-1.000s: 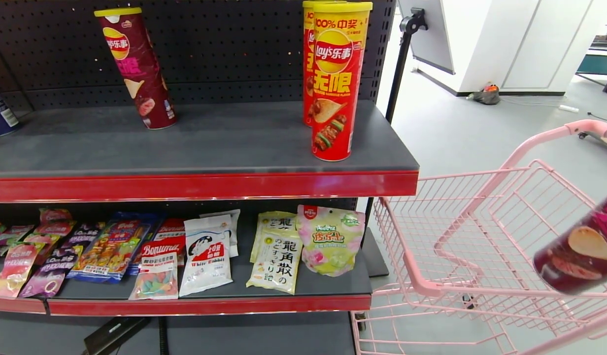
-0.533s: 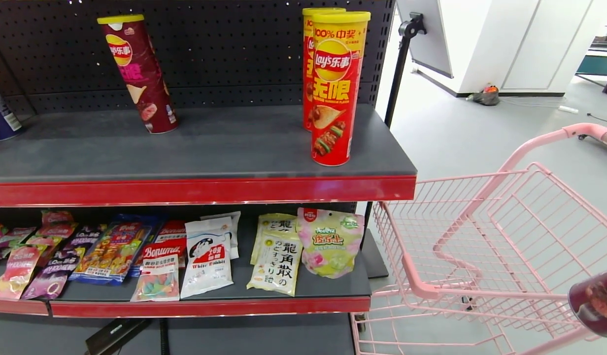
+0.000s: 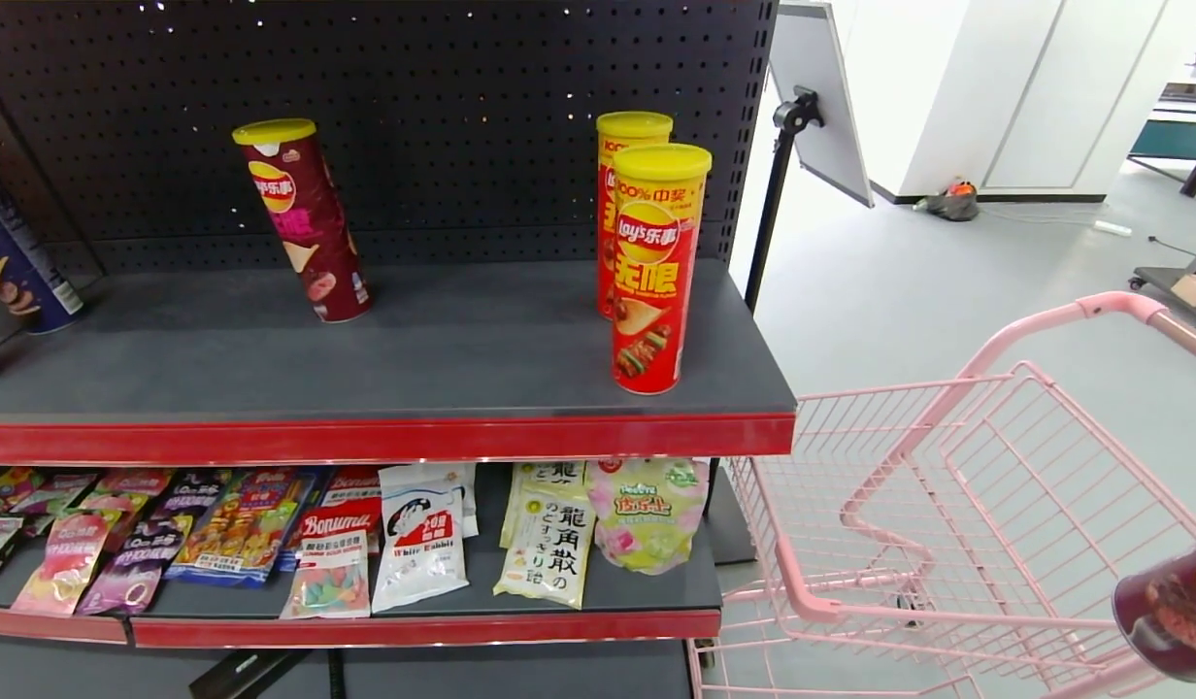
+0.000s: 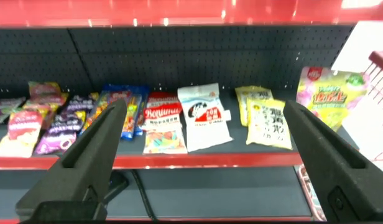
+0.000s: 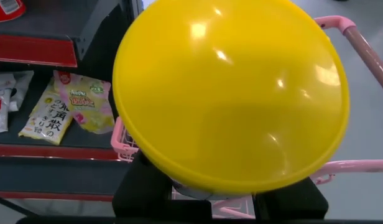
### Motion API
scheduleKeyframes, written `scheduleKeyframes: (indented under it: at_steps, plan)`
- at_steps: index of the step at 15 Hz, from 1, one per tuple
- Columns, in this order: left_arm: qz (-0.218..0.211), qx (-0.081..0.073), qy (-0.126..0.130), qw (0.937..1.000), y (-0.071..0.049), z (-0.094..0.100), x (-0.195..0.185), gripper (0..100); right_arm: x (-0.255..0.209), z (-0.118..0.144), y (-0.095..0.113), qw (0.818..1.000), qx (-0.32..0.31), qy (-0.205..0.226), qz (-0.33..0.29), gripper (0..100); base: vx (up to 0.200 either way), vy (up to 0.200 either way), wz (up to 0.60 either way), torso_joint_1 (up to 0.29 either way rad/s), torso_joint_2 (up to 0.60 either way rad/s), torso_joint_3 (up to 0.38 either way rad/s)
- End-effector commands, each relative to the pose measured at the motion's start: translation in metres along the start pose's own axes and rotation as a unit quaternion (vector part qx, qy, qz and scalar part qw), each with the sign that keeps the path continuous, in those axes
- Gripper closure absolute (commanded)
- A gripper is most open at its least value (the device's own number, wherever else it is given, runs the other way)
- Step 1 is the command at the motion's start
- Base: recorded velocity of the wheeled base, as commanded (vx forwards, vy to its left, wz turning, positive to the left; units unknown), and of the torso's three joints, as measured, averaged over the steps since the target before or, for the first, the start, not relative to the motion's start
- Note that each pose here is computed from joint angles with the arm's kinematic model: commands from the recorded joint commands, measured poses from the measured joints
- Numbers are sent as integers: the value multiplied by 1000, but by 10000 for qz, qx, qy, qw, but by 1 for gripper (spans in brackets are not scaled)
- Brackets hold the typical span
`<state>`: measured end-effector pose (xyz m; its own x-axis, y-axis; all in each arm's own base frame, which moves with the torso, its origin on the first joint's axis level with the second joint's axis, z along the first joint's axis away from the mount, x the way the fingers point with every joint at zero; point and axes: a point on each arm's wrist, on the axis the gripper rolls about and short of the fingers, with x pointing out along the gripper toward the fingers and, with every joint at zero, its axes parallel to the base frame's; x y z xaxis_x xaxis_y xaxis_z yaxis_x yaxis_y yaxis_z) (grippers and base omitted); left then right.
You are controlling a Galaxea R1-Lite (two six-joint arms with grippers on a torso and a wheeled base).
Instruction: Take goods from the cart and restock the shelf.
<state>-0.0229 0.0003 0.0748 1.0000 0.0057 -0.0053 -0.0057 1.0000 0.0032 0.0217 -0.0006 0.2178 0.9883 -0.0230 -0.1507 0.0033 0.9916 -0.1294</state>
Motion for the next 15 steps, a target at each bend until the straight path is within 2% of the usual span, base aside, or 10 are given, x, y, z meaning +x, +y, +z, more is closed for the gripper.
scheduleKeyframes:
  at_steps: [1,6,9,15]
  plan:
    - [2,-1,4,10000,0,0,0,0,1,-3,0,10000,-7,58,9,100,0,0,0,237,-603,-369]
    - [2,-1,4,10000,0,0,0,0,3,-7,1,9999,-7,125,24,100,0,0,0,201,-489,-296]
    - [2,7,4,10000,0,0,0,0,0,-19,2,9999,-15,154,-26,100,0,0,0,63,-150,-89]
    - [-6,7,4,10000,0,0,0,0,-9,-30,2,10000,28,37,-9,100,0,200,0,10,-6,-7]
